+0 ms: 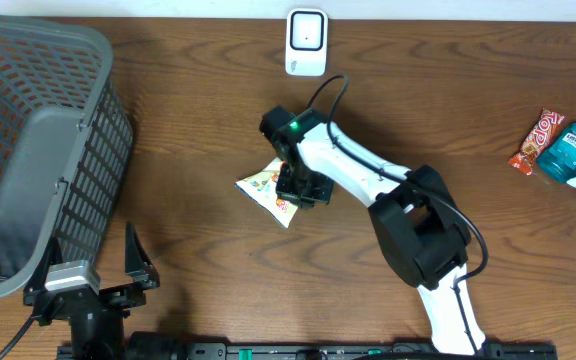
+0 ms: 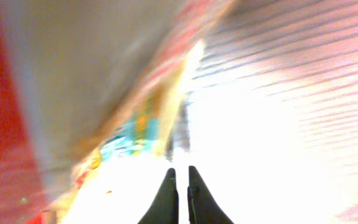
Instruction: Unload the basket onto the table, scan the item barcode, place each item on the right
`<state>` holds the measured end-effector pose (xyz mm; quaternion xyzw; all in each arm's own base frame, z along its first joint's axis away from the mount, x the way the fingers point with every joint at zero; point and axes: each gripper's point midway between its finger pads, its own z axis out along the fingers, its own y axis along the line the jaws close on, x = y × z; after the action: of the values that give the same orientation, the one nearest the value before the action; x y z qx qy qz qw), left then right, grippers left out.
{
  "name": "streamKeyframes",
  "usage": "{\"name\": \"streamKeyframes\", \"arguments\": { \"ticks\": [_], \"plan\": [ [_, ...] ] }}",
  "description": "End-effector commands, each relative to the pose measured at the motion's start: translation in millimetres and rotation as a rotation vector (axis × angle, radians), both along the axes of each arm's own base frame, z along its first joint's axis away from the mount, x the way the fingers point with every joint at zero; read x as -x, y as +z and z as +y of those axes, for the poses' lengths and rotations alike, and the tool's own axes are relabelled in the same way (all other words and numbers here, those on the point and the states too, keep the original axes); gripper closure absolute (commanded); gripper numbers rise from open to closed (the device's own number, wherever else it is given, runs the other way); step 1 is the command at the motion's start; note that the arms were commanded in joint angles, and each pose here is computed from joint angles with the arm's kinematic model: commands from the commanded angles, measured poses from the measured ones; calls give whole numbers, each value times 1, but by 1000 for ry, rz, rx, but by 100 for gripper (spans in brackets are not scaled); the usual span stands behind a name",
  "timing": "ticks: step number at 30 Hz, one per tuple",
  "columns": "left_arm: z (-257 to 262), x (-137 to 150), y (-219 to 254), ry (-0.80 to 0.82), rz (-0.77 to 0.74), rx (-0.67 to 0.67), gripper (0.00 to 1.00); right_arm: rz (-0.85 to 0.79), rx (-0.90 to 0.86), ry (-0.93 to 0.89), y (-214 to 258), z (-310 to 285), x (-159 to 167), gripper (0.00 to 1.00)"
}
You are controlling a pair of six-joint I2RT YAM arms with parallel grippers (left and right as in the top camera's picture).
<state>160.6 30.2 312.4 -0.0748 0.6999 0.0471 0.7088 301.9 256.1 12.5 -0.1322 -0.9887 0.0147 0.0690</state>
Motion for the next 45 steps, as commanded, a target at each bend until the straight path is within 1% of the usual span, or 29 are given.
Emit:
{"name": "streamKeyframes", "arguments": {
  "ticks": [1,2,3,4,5,7,9,10,11,13,17,19,20,21,22,23,24,27,30,31,32,33,34,35,36,38,39,41,45],
  "plan": [
    [0,1,0,2,-7,2,2,-265,-9,-15,82,-14,-39,99],
    [0,1,0,2,-7,2,2,-298,-22,-19,94,-15,-42,99],
    [0,1,0,2,-7,2,2,-323,-37,-23,104,-15,-43,96],
    [0,1,0,2,-7,2,2,-341,-57,-25,114,-15,-43,77],
    [0,1,0,2,-7,2,2,-334,-82,-24,118,-11,-40,63],
    [0,1,0,2,-7,2,2,-299,-124,-13,117,-2,-32,45],
    [0,1,0,2,-7,2,2,-280,-145,2,106,12,-30,10],
    [0,1,0,2,-7,2,2,-274,-155,4,97,20,-32,4],
    [0,1,0,2,-7,2,2,-267,-166,3,90,26,-33,1],
    [0,1,0,2,-5,2,2,-227,-169,-42,67,35,-34,1],
    [0,1,0,2,-5,2,2,-208,-168,-87,34,45,-43,1],
    [0,1,0,2,-5,2,2,-181,-140,-96,12,44,-43,9],
    [0,1,0,2,-5,2,2,-164,-134,-97,5,44,-42,19],
    [0,1,0,2,-6,2,2,-143,-133,-98,-7,46,-40,42],
    [0,1,0,2,-6,2,2,-132,-140,-98,-13,48,-40,60],
    [0,1,0,2,-5,2,2,-93,-173,-102,-19,52,-37,86],
    [0,1,0,2,-5,2,2,-76,-202,-100,-18,55,-36,99],
    [0,1,0,2,-6,2,2,-78,-235,-88,-14,47,-48,98],
    [0,1,0,2,-6,2,2,66,-342,-101,-1,44,-35,98],
    [0,1,0,2,-6,2,2,143,-416,-112,9,47,-28,98],
    [0,1,0,2,-6,2,2,248,-564,-101,28,51,-19,99],
    [0,1,0,2,-6,2,2,302,-668,-88,42,54,-16,98],
    [0,1,0,2,-6,2,2,385,-779,-121,61,52,-12,98],
    [0,1,0,2,-6,2,2,449,-824,-171,72,48,-9,98],
    [0,1,0,2,-6,2,2,560,-865,-266,90,37,-2,98],
    [0,1,0,2,-6,2,2,664,-857,-373,104,24,4,98],
    [0,1,0,2,-6,2,2,741,-808,-448,111,12,12,99],
    [0,1,0,2,-6,2,2,790,-787,-510,116,3,14,98],
    [0,1,0,2,-6,2,2,837,-964,-611,140,11,-6,98]
  ]
}}
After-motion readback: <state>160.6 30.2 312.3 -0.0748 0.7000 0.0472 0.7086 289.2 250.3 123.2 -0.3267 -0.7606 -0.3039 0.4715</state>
